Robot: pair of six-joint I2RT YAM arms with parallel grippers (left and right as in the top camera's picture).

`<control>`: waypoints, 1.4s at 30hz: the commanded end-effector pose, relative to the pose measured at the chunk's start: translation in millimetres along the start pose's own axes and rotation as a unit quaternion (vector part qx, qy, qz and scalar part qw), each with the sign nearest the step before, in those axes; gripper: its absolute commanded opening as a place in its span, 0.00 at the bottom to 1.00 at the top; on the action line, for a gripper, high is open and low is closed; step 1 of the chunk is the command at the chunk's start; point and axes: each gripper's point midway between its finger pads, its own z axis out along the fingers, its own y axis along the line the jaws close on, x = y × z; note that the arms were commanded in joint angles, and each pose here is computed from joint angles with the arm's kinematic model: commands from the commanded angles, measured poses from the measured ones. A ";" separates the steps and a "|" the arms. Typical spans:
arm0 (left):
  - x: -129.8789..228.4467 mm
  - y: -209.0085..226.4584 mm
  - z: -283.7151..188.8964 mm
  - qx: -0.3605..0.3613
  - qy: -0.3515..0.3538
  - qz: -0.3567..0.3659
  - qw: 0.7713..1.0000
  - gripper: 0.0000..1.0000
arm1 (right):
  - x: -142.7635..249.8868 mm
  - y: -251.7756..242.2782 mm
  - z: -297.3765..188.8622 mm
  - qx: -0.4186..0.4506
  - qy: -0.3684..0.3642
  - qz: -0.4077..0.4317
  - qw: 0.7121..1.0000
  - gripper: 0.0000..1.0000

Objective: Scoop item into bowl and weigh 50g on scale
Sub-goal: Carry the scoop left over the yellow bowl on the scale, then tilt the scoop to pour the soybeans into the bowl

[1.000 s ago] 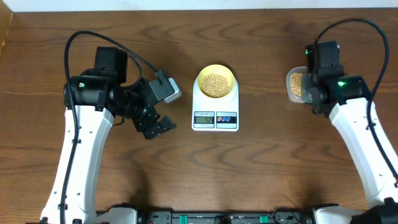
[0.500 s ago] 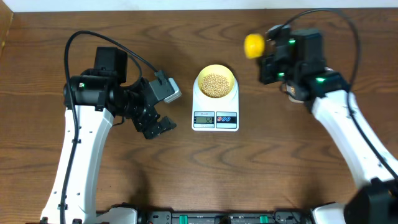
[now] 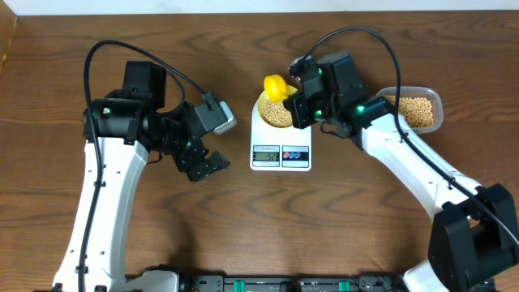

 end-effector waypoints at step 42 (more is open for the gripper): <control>-2.7 -1.2 -0.4 0.005 -0.004 0.009 1.000 0.95 | 50.1 6.0 31.3 0.057 0.088 -0.084 0.991 0.01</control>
